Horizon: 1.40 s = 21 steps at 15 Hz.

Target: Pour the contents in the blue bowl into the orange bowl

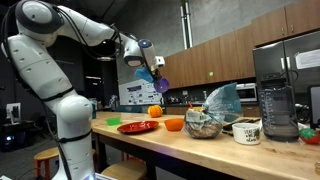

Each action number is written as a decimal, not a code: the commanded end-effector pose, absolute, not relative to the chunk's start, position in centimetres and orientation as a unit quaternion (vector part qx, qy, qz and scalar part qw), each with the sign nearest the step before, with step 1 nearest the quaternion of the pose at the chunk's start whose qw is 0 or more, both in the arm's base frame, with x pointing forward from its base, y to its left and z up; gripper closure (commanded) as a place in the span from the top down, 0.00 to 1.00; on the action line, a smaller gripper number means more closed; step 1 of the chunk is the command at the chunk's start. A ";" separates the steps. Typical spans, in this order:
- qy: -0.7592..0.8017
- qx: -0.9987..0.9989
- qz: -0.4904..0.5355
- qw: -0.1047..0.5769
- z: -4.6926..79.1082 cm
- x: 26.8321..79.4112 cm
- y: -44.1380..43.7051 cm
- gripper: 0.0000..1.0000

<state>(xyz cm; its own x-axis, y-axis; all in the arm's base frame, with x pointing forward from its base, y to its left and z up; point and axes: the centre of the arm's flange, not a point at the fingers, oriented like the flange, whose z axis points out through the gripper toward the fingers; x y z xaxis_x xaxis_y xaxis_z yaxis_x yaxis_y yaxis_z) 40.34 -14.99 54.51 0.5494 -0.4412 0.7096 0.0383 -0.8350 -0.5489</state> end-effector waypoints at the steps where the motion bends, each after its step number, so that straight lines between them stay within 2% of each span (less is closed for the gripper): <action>1: 0.073 -0.892 -0.389 0.218 56.7 45.3 -11.3 0.01; 10: -0.050 -0.983 -0.163 0.073 50.8 52.9 0.4 0.01; 18: -0.120 -0.987 0.009 -0.110 43.2 55.6 6.8 0.01; 21: -0.158 -0.978 0.028 -0.136 40.6 56.3 8.5 0.01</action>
